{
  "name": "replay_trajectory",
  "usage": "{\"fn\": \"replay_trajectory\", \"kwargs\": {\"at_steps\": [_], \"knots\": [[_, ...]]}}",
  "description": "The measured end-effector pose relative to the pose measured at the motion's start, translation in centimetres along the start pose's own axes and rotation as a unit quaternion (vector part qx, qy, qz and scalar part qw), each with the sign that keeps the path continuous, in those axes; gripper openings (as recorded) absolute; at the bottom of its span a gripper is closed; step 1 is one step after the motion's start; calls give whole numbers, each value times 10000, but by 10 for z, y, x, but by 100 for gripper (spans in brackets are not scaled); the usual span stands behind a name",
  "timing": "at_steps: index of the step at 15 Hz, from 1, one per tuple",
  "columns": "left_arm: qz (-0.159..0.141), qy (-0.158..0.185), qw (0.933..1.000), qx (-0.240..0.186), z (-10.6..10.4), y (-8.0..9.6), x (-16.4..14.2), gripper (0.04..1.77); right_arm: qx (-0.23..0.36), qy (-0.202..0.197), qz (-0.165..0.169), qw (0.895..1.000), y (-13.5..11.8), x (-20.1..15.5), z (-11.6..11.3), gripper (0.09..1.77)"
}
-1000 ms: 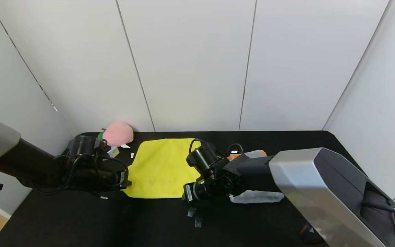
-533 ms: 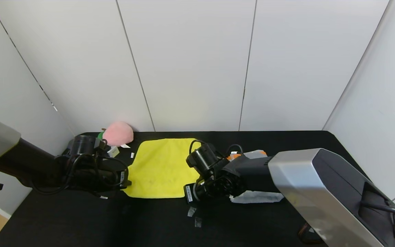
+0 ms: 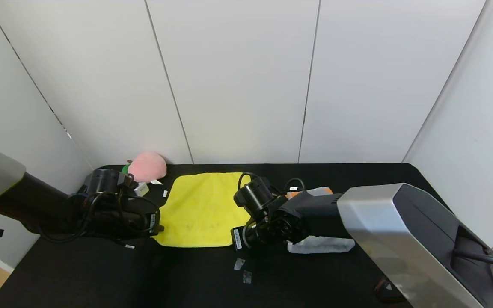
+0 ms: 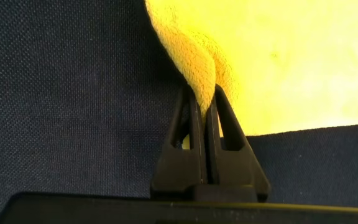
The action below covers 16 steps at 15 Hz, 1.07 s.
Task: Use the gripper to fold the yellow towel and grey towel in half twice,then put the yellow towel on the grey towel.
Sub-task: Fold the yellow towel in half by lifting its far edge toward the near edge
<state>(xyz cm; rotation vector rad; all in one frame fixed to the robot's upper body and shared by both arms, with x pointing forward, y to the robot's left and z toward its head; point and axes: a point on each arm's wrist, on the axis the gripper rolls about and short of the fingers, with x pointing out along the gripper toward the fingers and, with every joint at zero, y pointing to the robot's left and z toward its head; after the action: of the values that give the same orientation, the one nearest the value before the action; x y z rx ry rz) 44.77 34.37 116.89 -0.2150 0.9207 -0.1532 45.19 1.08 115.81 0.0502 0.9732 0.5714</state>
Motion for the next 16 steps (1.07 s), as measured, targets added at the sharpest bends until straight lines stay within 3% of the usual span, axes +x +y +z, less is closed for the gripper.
{"fn": "replay_trajectory", "kwargs": {"at_steps": [3, 6, 10, 16], "knots": [[0, 4, 10000, 0, 0, 0, 0, 12, -4, -10, -11, 10000, 0, 1, 0, 82], [0, 4, 10000, 0, 0, 0, 0, 12, -5, -27, 4, 10000, 0, 2, -1, 110], [-2, 14, 10000, -2, -1, 0, 0, 12, 31, -74, -5, 10000, -4, 3, 2, 132], [8, 27, 10000, -6, -1, 0, 1, 12, 78, -123, -44, 9999, -10, 4, 4, 146]]}}
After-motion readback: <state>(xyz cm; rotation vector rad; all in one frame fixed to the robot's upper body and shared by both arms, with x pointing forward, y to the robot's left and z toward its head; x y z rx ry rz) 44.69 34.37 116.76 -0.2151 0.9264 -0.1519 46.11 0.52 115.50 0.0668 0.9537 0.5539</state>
